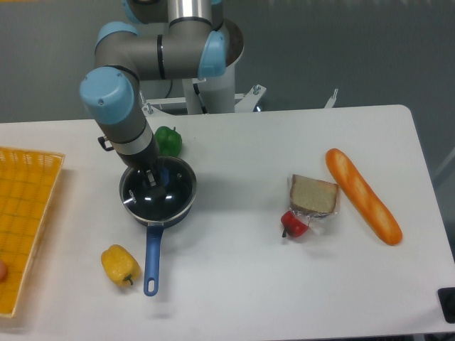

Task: Open the lid

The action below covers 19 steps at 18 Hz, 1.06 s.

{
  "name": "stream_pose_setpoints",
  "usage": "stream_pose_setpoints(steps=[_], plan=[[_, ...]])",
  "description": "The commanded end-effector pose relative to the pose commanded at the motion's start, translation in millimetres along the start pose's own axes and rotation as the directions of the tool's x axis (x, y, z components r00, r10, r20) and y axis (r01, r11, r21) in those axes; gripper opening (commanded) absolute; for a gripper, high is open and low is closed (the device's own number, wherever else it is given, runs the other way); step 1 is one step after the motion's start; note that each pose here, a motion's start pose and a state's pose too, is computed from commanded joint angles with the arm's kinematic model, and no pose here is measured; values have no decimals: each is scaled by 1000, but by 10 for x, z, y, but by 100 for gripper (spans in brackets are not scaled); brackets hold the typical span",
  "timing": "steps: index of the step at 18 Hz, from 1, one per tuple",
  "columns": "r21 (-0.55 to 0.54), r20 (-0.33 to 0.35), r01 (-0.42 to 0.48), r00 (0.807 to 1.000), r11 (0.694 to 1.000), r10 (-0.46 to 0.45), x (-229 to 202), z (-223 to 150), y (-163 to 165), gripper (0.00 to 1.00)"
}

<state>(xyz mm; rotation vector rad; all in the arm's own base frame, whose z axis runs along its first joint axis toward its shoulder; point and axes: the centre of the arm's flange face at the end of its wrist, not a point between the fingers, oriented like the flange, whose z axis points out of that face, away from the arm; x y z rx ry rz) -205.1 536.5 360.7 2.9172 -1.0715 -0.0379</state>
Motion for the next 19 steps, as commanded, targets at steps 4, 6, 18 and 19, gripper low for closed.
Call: stream_pose_setpoints(steps=[4, 6, 18, 19], plan=[[0, -7, -22, 1000, 1000, 22, -133, -213, 231, 56], [0, -11, -33, 999, 999, 33, -206, -361, 371, 56], [5, -7, -49, 999, 999, 49, -265, -562, 627, 57], [5, -7, -49, 999, 999, 49, -264, -557, 627, 57]])
